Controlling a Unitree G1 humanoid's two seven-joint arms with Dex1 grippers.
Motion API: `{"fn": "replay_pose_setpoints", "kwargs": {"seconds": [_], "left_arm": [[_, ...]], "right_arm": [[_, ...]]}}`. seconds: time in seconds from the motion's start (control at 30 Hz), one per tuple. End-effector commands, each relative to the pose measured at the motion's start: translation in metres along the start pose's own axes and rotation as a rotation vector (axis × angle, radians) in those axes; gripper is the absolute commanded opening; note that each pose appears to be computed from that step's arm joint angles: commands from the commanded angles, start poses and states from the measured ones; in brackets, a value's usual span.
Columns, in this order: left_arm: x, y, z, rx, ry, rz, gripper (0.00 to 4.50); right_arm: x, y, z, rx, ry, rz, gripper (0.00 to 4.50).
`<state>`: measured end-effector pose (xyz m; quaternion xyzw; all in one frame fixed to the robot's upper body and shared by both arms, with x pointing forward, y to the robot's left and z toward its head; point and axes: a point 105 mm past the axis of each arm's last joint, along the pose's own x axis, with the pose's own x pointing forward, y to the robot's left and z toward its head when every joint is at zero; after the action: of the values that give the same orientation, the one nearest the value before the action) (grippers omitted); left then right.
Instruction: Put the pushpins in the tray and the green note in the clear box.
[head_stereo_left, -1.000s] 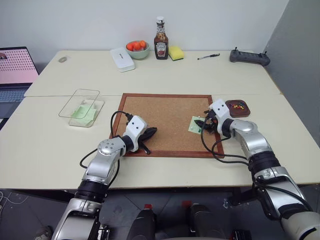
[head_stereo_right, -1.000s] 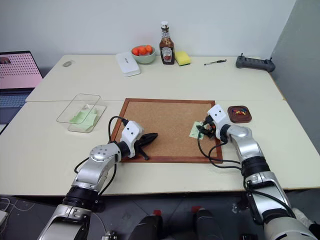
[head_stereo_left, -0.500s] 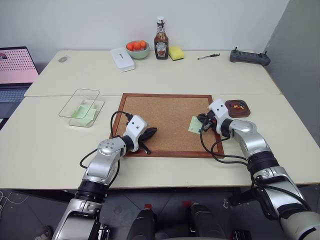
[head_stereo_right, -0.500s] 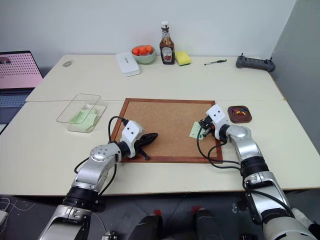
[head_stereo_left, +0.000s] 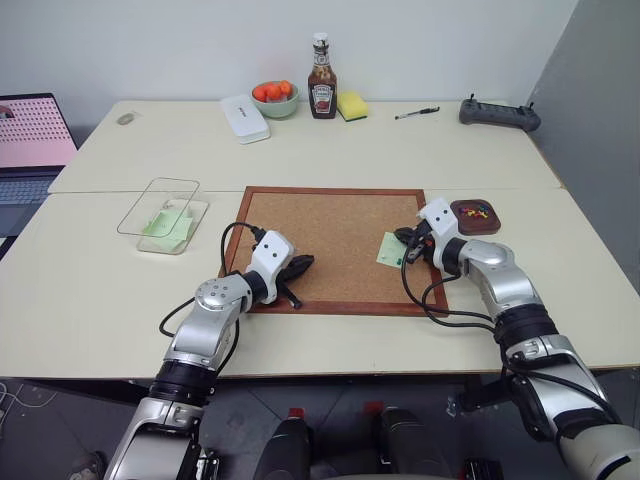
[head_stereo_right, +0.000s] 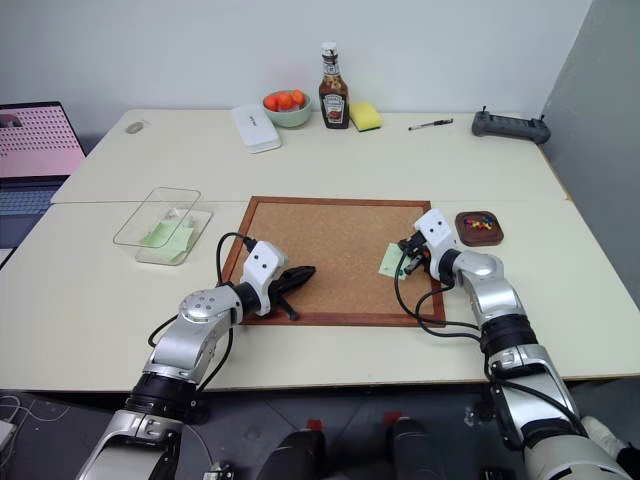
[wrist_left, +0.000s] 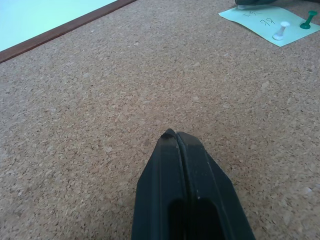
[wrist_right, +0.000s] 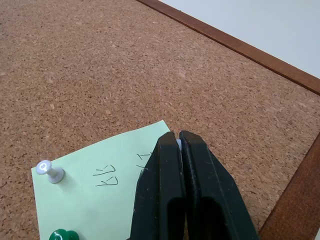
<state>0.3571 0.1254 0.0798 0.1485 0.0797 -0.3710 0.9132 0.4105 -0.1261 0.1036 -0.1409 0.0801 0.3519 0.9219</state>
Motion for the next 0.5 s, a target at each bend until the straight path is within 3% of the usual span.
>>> {"fn": "replay_pose_setpoints", "kwargs": {"seconds": [0.03,0.5], "left_arm": [[0.002,-0.013,-0.024,-0.025,0.089,-0.046,0.0],[0.003,-0.016,-0.026,-0.02,0.099,-0.057,0.0]], "right_arm": [[-0.002,0.0,0.035,-0.043,-0.137,0.011,0.01],[-0.023,-0.018,0.056,-0.053,-0.198,-0.058,0.01]]}}
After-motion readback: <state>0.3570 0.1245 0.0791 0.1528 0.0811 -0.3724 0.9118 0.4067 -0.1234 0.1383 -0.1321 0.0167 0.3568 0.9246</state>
